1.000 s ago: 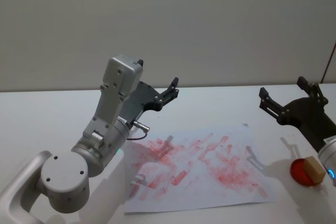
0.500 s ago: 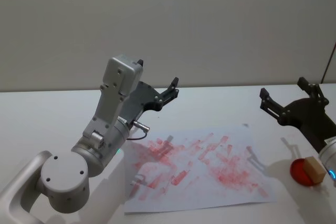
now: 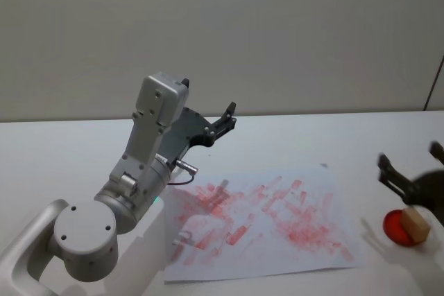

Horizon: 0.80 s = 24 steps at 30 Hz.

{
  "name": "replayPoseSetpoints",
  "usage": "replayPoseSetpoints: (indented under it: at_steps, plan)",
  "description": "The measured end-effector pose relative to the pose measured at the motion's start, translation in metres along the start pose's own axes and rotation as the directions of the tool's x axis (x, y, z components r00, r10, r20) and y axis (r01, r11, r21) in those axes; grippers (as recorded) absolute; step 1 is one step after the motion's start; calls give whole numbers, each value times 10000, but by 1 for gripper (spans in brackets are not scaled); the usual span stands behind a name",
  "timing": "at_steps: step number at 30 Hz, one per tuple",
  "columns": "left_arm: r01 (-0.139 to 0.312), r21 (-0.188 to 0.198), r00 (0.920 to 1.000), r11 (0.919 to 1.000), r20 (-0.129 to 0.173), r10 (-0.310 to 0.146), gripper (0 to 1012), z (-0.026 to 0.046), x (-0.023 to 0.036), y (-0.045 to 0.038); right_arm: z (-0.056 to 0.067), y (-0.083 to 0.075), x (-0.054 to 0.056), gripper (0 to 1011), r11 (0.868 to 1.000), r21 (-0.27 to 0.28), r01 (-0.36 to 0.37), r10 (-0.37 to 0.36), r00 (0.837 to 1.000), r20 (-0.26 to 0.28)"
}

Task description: Use the one hand to pick up the stamp and affix it onto the A4 paper.

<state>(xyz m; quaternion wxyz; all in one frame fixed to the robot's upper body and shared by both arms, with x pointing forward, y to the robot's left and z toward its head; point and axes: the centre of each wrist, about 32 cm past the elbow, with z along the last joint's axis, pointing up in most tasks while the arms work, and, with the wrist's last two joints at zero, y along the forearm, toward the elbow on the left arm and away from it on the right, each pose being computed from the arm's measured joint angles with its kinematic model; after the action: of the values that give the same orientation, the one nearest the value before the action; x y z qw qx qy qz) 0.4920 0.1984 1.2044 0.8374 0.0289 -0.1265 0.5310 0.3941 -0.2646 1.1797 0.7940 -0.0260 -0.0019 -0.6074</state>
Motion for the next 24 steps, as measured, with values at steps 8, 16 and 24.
replayPoseSetpoints:
  at_steps: [8,16,24]
  plan:
    - [0,0,10000,10000,0,0,1001,0,0,0,-77,-383,59,1001,9930,-1002,629,-629,9980,25]
    - [0,0,10000,10000,0,0,1001,0,0,0,-110,-595,88,1001,9791,-1832,882,-872,9961,136]
    - [0,0,10000,10000,0,0,1001,0,0,0,-114,-618,112,1001,9684,-2332,886,-848,9961,261]
